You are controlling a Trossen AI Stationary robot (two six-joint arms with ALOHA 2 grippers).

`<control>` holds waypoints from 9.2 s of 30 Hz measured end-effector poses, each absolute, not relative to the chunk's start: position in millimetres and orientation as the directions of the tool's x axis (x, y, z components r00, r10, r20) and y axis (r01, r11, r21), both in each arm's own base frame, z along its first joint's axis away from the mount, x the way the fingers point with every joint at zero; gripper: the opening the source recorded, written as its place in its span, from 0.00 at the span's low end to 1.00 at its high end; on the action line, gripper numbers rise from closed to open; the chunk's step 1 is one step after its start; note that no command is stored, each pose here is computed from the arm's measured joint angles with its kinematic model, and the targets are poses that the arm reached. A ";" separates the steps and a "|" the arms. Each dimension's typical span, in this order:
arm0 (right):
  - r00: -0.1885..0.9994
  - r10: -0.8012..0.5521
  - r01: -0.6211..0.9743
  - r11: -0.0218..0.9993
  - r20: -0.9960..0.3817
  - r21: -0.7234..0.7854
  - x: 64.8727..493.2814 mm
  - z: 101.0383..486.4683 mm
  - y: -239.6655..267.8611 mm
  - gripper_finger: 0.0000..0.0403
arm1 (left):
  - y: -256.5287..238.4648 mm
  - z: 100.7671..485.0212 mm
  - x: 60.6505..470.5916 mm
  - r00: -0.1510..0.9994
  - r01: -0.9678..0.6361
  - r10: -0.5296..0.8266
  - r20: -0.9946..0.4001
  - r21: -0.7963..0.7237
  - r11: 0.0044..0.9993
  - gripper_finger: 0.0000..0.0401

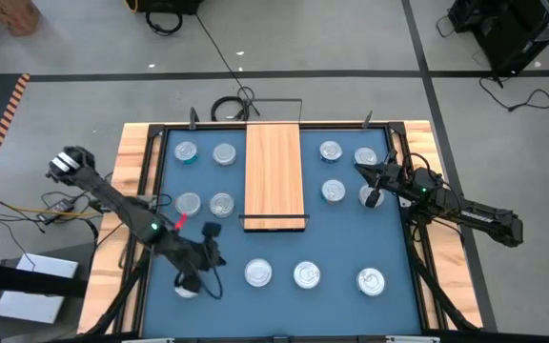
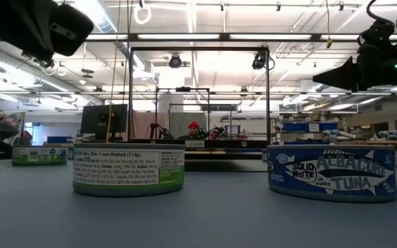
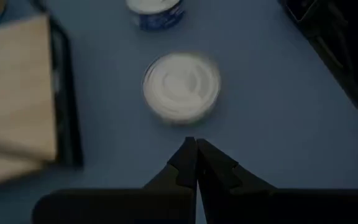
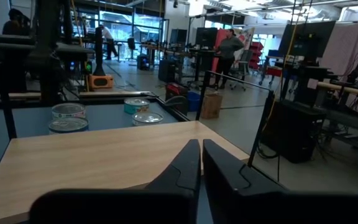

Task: Stack canned seafood by type on shelf
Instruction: Put the green tuna can on the shelf

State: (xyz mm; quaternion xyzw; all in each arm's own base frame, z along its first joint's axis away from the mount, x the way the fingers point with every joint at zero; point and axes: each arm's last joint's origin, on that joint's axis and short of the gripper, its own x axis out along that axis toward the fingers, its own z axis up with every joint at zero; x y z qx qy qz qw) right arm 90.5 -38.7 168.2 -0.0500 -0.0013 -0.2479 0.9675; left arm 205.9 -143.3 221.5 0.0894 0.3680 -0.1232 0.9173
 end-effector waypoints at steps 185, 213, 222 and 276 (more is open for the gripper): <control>0.877 -0.479 0.479 0.861 0.042 -0.172 90.5 169.6 -38.7 0.07 | -201.0 166.3 338.2 0.468 0.734 -0.277 -0.840 0.194 0.651 0.01; 0.876 -0.479 0.482 0.860 0.065 -0.169 90.4 171.8 -38.6 0.07 | -177.0 173.5 301.5 0.295 0.498 0.109 -0.949 0.250 0.830 0.00; 0.876 -0.479 0.482 0.860 0.065 -0.169 90.4 171.8 -38.6 0.08 | -175.4 204.9 284.8 0.338 0.383 0.095 -0.936 0.229 0.895 0.00; 0.876 -0.479 0.482 0.860 0.064 -0.169 90.4 171.7 -38.6 0.08 | -190.4 210.3 288.7 0.329 0.425 -0.168 -0.929 -0.014 0.905 0.00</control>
